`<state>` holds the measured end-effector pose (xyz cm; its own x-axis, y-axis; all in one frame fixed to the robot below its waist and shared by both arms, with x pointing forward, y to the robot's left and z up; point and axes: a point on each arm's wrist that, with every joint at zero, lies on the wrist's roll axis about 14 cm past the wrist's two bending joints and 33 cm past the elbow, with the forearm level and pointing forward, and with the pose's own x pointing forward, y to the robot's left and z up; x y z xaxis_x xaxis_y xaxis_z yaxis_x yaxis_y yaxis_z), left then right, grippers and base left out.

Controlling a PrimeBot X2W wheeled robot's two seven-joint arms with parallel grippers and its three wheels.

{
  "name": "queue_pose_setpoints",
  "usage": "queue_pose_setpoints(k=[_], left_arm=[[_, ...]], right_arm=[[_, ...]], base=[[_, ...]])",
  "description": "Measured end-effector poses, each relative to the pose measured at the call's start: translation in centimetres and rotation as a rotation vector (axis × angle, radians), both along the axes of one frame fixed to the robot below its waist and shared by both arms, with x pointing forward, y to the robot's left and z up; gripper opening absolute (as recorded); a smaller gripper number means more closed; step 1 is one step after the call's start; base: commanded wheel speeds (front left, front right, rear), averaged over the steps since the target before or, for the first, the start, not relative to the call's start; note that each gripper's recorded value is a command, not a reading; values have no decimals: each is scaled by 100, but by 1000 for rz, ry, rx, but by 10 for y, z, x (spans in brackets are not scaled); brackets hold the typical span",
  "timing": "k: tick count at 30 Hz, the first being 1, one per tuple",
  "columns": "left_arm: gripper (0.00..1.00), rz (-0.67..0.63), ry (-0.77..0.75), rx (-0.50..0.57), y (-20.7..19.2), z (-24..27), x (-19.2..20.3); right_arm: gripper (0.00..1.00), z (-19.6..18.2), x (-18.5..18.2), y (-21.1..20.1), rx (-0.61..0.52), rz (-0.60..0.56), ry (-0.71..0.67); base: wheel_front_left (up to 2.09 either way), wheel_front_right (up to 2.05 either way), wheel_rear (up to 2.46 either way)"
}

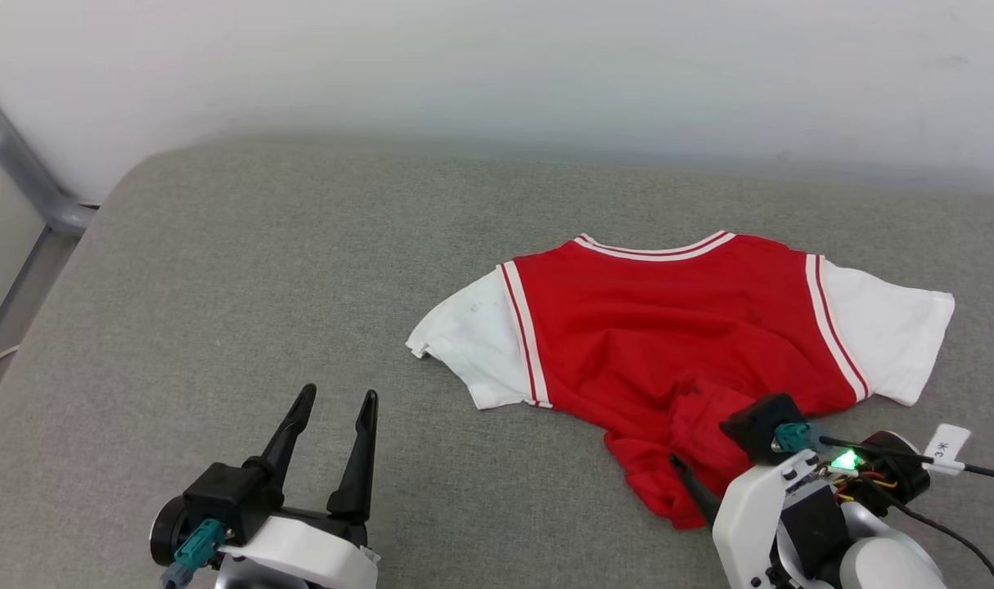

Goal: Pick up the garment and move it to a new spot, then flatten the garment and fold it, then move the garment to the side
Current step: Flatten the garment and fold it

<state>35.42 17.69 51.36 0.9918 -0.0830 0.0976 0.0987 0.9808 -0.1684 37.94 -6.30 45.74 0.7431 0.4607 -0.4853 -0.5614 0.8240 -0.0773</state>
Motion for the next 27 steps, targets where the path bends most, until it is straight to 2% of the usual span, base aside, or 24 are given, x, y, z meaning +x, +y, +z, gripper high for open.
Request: queue_pose_setpoints(k=[4, 11, 12, 13, 20, 27], left_arm=[[100, 20, 6, 8, 7, -2, -1], [100, 25, 27, 7, 9, -10, 1], [100, 22, 29, 6, 8, -11, 2], [100, 19, 33, 6, 8, -12, 3], [100, 10, 40, 8, 6, -15, 7], [100, -23, 20, 2, -5, -9, 8]], right_arm=[[100, -15, 1, -2, -55, 1, 53], [100, -32, 0, 2, -69, 8, 108], [47, -33, 2, 2, -67, 2, 112], [0, -34, 4, 1, -65, -1, 113], [0, -25, 11, -4, -1, -54, 87], [0, -3, 0, -50, 101, -230, 48]], base=[[0, 0, 0], [0, 0, 0], [0, 0, 0], [0, 0, 0], [0, 0, 0], [0, 0, 0]])
